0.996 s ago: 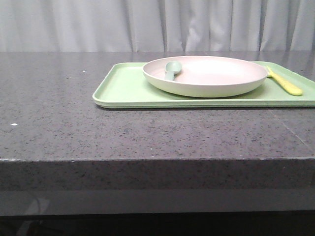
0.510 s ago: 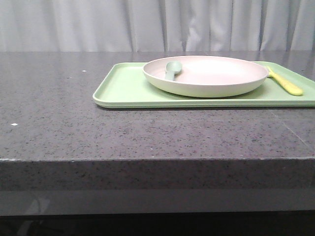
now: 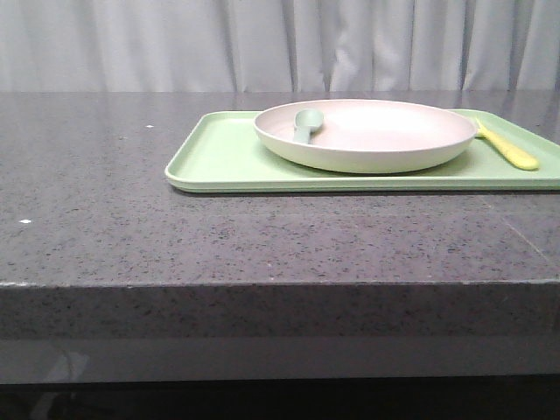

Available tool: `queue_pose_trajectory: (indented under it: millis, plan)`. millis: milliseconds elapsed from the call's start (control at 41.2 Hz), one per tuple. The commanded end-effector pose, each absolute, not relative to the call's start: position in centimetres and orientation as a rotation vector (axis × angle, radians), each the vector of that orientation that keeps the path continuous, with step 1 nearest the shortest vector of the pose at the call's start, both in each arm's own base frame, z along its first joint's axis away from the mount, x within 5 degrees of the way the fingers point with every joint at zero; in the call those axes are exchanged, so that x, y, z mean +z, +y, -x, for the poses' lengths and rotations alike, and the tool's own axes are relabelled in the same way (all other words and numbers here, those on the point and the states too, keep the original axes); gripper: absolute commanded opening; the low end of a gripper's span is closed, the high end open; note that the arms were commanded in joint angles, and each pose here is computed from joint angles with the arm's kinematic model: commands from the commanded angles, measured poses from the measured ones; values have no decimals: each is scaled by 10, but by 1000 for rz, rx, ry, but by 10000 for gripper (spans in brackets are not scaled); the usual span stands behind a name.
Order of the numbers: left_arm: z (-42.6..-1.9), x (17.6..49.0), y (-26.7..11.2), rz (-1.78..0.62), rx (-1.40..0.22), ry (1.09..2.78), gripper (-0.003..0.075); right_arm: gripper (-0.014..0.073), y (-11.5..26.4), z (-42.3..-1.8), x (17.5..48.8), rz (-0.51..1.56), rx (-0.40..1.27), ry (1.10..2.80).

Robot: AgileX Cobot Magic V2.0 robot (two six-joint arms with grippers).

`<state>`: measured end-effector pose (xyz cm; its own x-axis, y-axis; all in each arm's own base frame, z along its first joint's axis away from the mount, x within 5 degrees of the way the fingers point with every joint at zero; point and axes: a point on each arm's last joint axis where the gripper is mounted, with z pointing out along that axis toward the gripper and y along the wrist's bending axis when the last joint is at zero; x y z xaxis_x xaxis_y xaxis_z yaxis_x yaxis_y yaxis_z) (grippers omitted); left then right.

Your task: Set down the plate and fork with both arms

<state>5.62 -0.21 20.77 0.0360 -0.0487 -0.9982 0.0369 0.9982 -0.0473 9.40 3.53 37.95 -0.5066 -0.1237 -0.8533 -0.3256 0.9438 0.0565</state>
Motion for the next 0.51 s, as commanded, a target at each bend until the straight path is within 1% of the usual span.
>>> queue_pose_trajectory:
  millis: [0,73,170,364,486]
  plan:
    - [-54,214,-2,16,-78,1430,-20,-118,34,-93,391,312,252,2005]
    - [-54,214,-2,16,-78,1430,-20,-118,30,-88,386,288,238,1992]
    - [-54,214,-2,16,-78,1430,-20,-118,21,-80,371,216,199,1916]
    - [-54,214,-2,16,-78,1430,-20,-118,8,-65,317,75,121,1677]
    - [-54,214,-2,16,-78,1430,-20,-118,4,-58,281,18,76,1563]
